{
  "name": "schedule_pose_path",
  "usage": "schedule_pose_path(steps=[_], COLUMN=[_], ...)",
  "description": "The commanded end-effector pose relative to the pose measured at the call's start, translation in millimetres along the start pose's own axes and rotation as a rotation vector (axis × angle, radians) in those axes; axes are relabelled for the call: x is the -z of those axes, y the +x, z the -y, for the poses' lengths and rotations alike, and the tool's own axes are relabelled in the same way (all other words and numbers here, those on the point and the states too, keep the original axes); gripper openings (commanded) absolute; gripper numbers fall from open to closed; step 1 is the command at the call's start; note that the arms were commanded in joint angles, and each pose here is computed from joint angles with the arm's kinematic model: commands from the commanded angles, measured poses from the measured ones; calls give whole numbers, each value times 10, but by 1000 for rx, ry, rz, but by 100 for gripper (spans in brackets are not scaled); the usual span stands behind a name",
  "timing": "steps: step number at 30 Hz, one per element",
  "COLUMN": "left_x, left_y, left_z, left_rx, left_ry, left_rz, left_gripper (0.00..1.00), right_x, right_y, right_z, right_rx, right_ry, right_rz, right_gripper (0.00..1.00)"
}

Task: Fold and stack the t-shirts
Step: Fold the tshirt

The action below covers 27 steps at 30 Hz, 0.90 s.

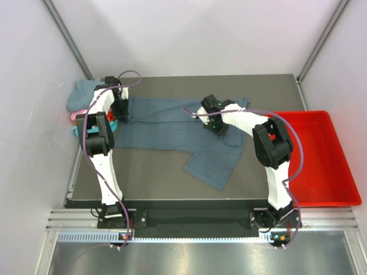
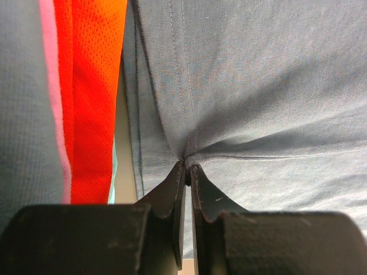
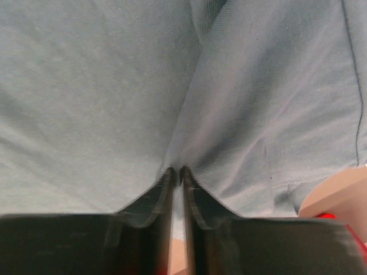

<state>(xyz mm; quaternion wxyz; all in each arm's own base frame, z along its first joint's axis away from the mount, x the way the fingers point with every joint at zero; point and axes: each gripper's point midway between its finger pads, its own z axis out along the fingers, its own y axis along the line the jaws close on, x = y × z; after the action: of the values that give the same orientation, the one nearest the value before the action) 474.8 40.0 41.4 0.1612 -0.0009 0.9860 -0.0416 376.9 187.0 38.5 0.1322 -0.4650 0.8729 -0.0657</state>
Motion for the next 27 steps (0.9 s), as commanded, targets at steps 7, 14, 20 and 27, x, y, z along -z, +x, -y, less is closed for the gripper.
schedule_pose_path(steps=[7, 14, 20, 27], left_x=[116, 133, 178, 213], left_y=[-11, 4, 9, 48], left_z=[-57, -77, -71, -74], left_rx=[15, 11, 10, 9], left_ry=[-15, -22, -27, -33], left_rz=[7, 2, 6, 2], left_gripper=[10, 10, 11, 10], right_x=[314, 308, 99, 409], right_y=[-277, -333, -418, -546], right_z=[417, 1203, 1564, 1592], right_rx=[-17, -139, -181, -220], right_ry=[143, 273, 360, 391], right_rz=[93, 121, 108, 190], right_gripper=[0, 0, 2, 40])
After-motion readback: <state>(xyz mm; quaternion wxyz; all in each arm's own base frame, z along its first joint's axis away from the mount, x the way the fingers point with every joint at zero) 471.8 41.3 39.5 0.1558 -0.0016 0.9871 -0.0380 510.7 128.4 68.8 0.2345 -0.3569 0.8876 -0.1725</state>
